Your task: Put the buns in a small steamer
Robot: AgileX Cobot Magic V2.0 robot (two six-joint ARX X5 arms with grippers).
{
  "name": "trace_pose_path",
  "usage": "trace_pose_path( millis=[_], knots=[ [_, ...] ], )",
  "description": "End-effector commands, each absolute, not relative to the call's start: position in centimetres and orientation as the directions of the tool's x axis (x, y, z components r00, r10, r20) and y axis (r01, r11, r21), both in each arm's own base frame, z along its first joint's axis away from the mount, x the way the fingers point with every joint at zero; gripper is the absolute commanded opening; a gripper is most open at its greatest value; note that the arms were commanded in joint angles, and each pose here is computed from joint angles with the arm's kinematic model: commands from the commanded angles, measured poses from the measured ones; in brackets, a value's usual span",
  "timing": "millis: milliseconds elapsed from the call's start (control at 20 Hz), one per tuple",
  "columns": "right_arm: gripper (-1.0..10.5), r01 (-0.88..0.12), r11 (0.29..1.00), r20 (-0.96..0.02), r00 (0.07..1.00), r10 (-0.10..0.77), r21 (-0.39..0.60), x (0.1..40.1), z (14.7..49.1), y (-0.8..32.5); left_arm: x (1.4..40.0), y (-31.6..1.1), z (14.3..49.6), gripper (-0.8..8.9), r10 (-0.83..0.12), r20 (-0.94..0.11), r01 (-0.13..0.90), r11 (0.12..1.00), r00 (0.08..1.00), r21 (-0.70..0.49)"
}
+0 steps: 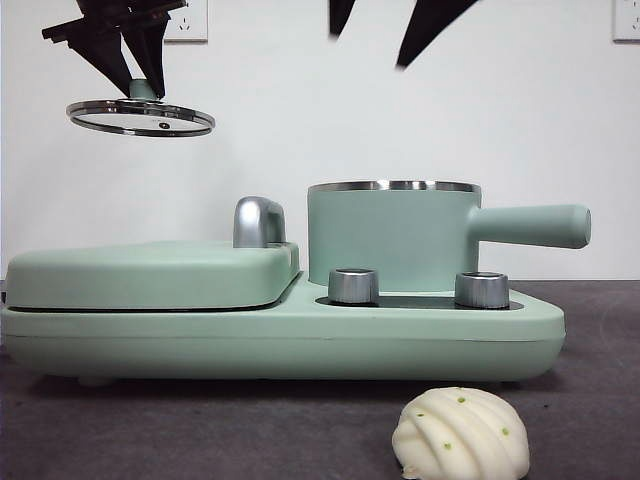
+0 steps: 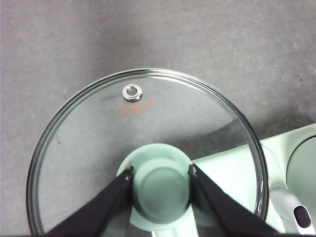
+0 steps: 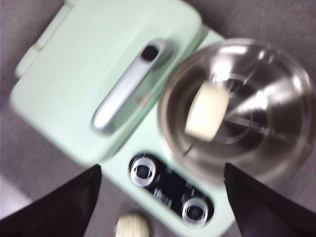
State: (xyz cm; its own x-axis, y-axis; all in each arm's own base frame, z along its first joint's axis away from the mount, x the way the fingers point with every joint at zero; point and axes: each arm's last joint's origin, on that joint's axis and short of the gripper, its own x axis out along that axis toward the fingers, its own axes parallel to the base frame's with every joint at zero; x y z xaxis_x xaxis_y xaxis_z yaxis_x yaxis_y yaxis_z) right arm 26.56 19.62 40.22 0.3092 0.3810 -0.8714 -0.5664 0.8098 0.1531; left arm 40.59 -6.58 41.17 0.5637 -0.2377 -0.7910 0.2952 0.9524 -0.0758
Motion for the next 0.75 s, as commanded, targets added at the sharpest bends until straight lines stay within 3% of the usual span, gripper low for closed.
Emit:
trace_pose_path(
  millis=[50, 250, 450, 600, 750],
  knots=[
    [3.9, -0.563, 0.815, -0.910, 0.252, 0.331, 0.140, 23.2, 40.2, 18.3, 40.0, -6.8, 42.7, 1.19, -0.251, -0.749, 0.302, 0.951, 0.614, -0.072],
    [3.9, -0.578, 0.810, -0.910, 0.279, 0.306, 0.096, 17.6, 40.1, 15.8, 40.0, -7.1, 42.7, 1.19, -0.255, -0.749, 0.307, 0.949, 0.612, -0.073],
    [3.9, -0.578, 0.807, -0.907, 0.265, 0.329, 0.123, 13.5, 39.2, 13.7, 39.9, -7.4, 42.7, 1.19, -0.259, -0.748, 0.313, 0.947, 0.611, -0.073],
    [3.9, -0.565, 0.813, -0.925, 0.217, 0.312, 0.142, 11.3, 37.2, 13.0, 39.9, -7.4, 42.7, 1.19, -0.259, -0.749, 0.313, 0.947, 0.610, -0.073],
    [3.9, -0.548, 0.828, -0.958, 0.159, 0.238, 0.115, 10.5, 34.2, 13.3, 39.9, -7.4, 42.7, 1.19, -0.259, -0.748, 0.313, 0.947, 0.610, -0.073]
  ],
)
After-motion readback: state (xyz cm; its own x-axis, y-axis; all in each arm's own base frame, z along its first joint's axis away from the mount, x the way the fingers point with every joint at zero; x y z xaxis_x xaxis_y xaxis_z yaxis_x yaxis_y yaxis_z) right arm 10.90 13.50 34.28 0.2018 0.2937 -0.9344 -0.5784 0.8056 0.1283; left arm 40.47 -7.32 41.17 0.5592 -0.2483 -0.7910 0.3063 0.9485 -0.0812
